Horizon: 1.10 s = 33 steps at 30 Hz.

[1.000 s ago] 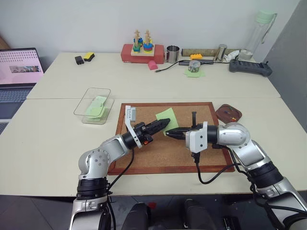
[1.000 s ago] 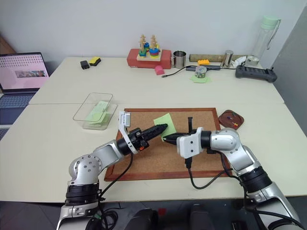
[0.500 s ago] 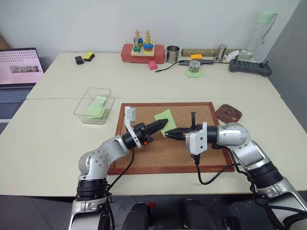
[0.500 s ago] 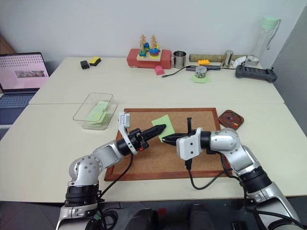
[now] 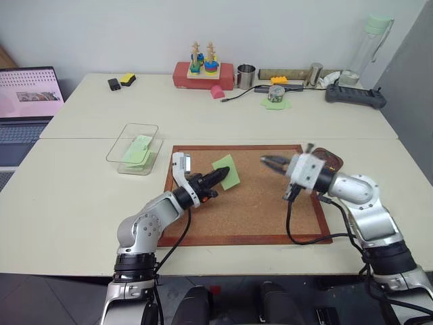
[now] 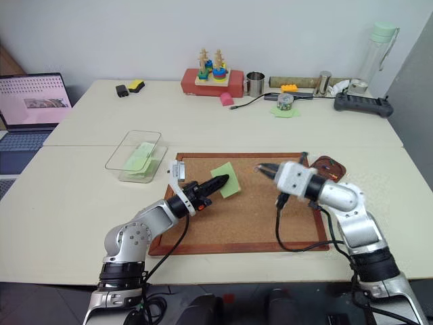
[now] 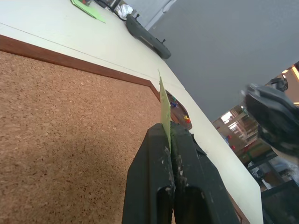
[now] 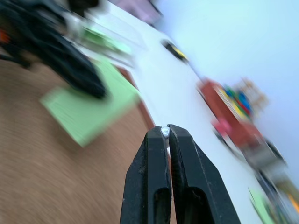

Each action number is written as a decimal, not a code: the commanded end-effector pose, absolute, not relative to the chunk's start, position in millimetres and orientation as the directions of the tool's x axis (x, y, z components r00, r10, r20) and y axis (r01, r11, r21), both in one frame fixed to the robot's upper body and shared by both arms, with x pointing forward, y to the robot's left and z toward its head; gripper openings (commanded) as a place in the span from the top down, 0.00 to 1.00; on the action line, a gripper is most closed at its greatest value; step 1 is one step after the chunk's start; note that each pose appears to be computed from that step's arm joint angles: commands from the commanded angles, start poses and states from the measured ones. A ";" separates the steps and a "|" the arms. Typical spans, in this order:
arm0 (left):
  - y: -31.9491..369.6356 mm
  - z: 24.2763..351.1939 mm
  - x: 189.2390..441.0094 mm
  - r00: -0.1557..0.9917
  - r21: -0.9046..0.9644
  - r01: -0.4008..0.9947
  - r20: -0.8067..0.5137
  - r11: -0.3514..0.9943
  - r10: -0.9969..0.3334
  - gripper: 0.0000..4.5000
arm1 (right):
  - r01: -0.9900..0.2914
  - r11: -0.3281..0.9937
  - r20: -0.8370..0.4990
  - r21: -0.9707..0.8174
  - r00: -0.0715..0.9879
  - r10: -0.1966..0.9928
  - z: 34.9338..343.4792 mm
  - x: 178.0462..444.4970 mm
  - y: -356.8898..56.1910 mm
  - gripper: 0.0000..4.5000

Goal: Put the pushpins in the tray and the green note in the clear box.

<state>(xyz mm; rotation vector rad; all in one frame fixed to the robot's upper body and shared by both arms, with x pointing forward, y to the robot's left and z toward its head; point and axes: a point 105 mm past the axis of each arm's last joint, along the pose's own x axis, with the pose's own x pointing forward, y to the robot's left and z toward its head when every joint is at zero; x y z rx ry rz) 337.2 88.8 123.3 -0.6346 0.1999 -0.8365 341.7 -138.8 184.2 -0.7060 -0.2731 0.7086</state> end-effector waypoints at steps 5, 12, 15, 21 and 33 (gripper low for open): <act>95.9 156.8 336.2 0.659 -0.514 0.692 0.160 0.508 -0.735 0.99 | -0.169 0.879 -0.021 -0.445 0.984 0.178 171.4 372.6 -243.3 1.00; 95.5 160.1 335.2 0.655 -0.488 0.702 0.158 0.518 -0.739 0.99 | -0.187 0.933 -0.160 -0.309 0.977 0.143 138.9 379.8 -250.0 1.00; 95.5 160.2 334.5 0.657 -0.480 0.703 0.156 0.524 -0.738 1.00 | -0.178 0.941 -0.168 -0.286 0.977 0.134 136.5 382.4 -250.8 0.90; 100.7 163.0 336.5 0.665 -0.463 0.703 0.159 0.540 -0.729 1.00 | -0.181 0.949 -0.154 -0.258 0.977 0.145 141.3 384.6 -248.2 0.62; 138.1 189.6 343.7 0.757 -0.286 0.650 0.161 0.704 -0.633 1.00 | -0.536 0.761 -0.025 -0.366 0.823 0.568 201.2 354.4 -184.6 0.21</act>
